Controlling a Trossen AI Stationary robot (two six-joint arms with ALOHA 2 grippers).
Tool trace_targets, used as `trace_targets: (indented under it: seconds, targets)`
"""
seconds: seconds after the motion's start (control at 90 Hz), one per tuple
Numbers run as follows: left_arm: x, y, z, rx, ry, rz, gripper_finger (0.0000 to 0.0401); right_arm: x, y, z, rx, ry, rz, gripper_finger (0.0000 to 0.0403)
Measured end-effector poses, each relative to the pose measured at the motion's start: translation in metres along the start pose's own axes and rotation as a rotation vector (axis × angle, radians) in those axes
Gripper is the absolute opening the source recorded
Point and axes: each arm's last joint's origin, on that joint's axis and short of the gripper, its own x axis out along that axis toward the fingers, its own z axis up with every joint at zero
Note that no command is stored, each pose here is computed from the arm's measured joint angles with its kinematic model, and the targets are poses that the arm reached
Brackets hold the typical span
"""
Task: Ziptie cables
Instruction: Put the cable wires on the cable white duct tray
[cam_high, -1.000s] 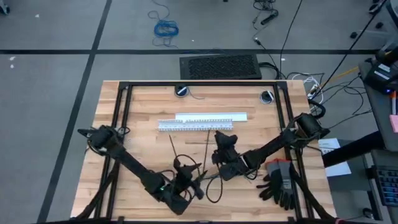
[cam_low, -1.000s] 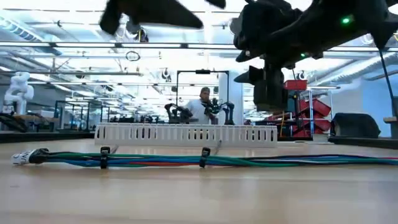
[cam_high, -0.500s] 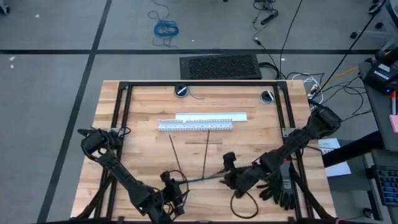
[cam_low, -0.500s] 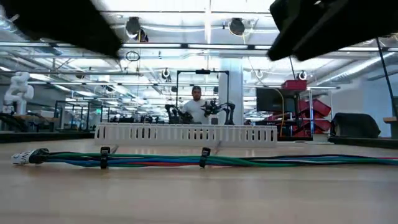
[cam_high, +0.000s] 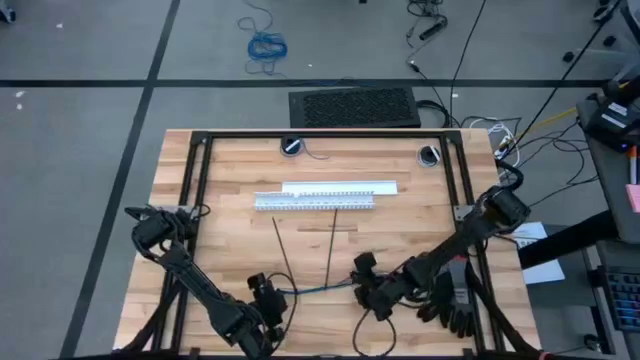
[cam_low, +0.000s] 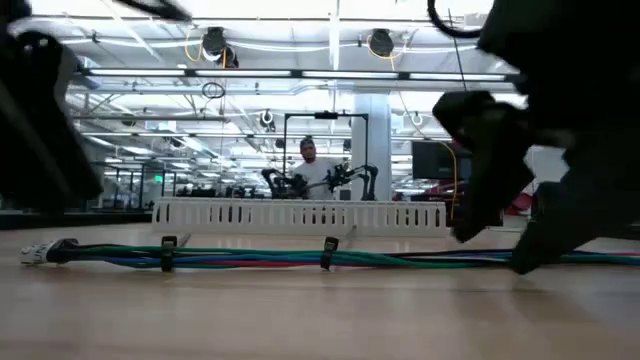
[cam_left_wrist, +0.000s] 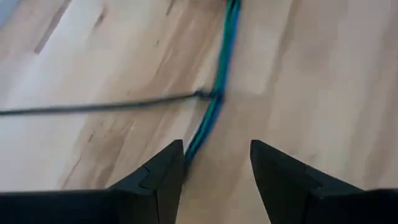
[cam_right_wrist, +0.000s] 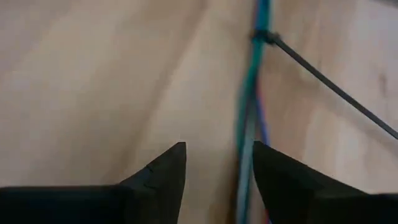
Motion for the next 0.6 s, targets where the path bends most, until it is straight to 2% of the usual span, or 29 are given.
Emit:
trace_targets:
  seconds: [0.256, 0.411, 0.489, 0.6]
  targets:
    - [0.026, 0.01, -0.007, 0.012, 0.056, 0.07, 0.0184, 0.005, -0.015, 0.0, 0.012, 0.012, -0.013, 0.0202]
    - [0.039, 0.016, -0.009, 0.002, 0.08, 0.045, 0.0181, 0.011, -0.03, 0.0, 0.066, 0.037, 0.068, 0.0202]
    - [0.044, 0.017, -0.011, -0.018, 0.085, 0.014, 0.0163, 0.012, -0.034, -0.001, 0.092, 0.042, 0.087, 0.02]
    - [0.046, 0.016, -0.011, -0.044, 0.088, -0.01, 0.0114, 0.012, -0.035, 0.0, 0.104, 0.038, 0.094, 0.0197]
